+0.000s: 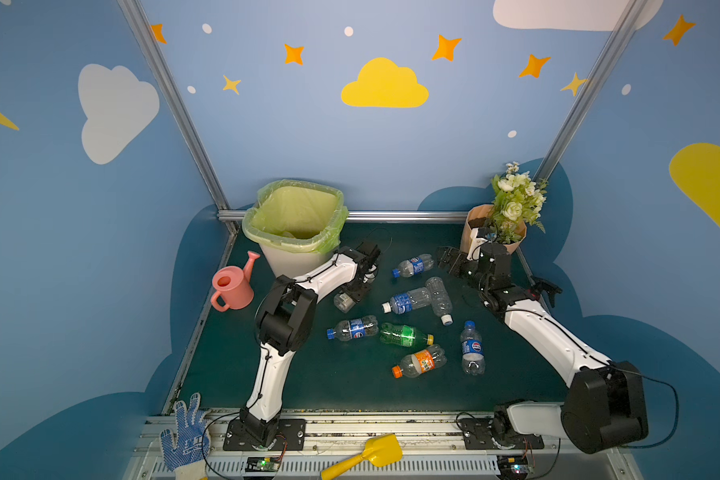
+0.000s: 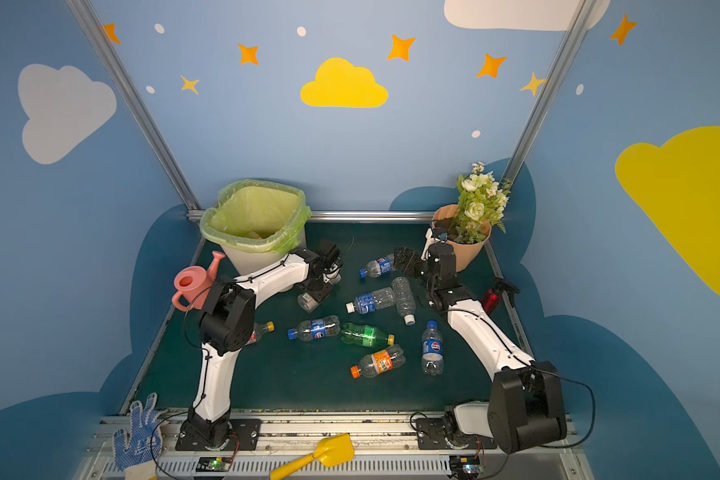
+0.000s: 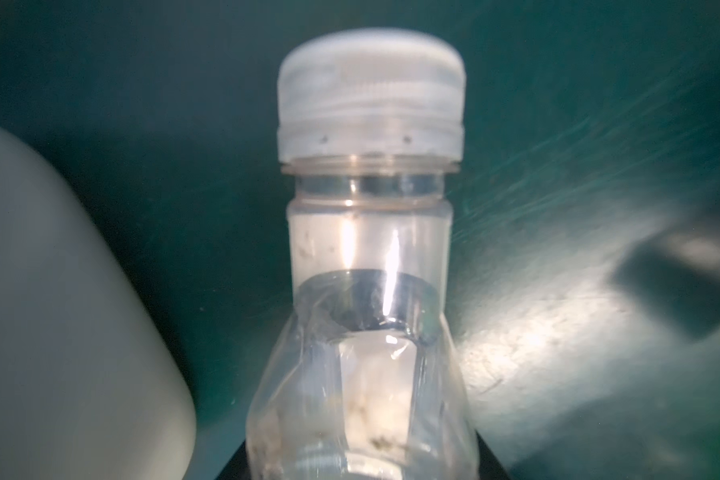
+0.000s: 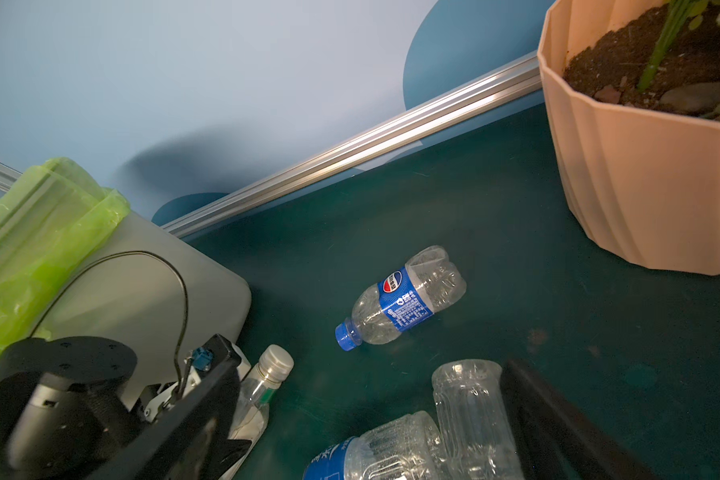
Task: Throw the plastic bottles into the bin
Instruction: 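Lift the small clear bottle with the left gripper over the bin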
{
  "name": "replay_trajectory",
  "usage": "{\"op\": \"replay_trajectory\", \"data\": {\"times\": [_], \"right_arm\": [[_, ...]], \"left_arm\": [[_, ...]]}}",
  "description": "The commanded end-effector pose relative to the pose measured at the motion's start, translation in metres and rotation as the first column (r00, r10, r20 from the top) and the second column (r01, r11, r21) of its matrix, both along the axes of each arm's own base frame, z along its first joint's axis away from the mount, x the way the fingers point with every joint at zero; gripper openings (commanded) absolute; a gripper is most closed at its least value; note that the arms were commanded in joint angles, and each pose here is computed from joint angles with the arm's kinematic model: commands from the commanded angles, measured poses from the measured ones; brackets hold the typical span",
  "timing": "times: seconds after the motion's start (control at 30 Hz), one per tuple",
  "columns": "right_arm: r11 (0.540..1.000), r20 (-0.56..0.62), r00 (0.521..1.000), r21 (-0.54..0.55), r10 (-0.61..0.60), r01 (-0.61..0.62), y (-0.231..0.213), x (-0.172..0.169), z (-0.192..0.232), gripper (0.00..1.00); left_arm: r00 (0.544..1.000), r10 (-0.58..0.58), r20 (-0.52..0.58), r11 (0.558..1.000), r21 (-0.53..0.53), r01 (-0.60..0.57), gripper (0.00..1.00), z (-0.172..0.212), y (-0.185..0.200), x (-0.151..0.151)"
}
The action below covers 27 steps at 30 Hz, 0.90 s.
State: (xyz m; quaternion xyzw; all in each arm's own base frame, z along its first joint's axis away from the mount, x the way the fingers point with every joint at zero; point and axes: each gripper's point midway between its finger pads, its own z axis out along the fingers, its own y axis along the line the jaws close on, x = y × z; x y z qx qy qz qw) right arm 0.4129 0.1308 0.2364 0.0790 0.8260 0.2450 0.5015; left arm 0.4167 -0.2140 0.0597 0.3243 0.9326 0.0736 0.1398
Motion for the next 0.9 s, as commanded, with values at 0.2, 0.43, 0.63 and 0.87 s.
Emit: {"op": "replay_trajectory", "data": {"times": [0.2,0.43,0.63,0.87], "right_arm": [[1.000,0.028,1.000,0.026,-0.008,0.008,-0.004,-0.003,0.015,0.97],[0.999,0.031,0.999,0.034,-0.012,0.011,-0.005,-0.005,0.017,0.97],[0.998,0.026,1.000,0.066,-0.001,-0.001,-0.001,-0.003,0.016,0.97],[0.996,0.023,1.000,0.086,0.014,-0.016,0.004,-0.001,0.018,0.97]], "left_arm": [[0.938,0.095,0.335,0.960,-0.280,0.003,0.44,0.127,-0.018,0.011],[0.674,0.276,0.685,0.843,-0.509,0.173,0.44,0.279,0.001,-0.026],[0.299,0.383,0.874,0.788,-0.478,0.388,0.43,0.399,0.051,-0.093],[-0.022,0.433,0.901,0.797,-0.371,0.476,0.41,0.485,0.100,-0.160]]}}
